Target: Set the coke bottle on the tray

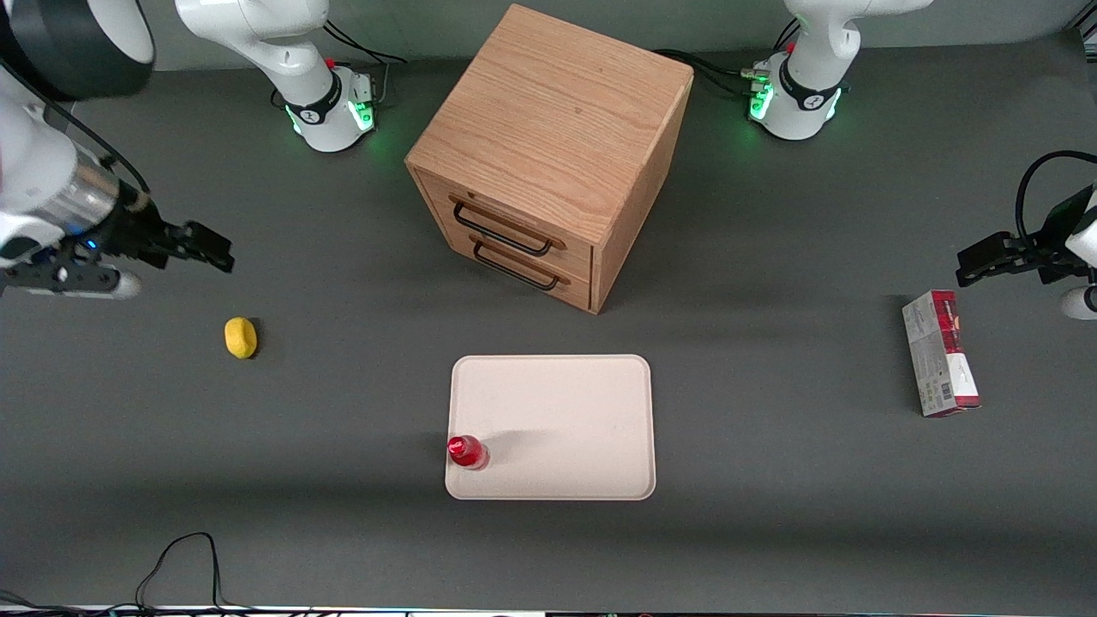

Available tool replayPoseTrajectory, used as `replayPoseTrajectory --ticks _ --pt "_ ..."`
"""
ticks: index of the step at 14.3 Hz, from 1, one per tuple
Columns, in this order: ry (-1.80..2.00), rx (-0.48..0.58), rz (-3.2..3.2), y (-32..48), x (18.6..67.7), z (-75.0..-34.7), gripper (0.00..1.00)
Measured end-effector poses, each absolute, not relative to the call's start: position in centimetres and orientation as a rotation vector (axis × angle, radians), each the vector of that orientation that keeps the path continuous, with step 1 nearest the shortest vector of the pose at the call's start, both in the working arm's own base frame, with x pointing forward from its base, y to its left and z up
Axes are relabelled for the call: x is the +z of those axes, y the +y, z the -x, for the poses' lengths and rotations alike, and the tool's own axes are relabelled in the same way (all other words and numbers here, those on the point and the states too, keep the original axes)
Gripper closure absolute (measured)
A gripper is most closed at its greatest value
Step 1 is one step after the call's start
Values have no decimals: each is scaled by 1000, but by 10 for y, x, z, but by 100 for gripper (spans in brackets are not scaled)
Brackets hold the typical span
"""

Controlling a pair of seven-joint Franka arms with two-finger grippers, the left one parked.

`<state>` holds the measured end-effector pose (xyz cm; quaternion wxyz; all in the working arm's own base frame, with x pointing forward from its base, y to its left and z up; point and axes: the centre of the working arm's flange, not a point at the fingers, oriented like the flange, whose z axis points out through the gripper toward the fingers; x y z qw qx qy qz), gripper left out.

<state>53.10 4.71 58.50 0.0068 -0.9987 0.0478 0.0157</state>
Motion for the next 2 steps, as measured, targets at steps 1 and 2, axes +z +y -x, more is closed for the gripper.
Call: replayPoseTrajectory --ticks 1,2 --pt "144 40 3122 42 589 -522 0" --pt "142 35 3121 41 592 -517 0"
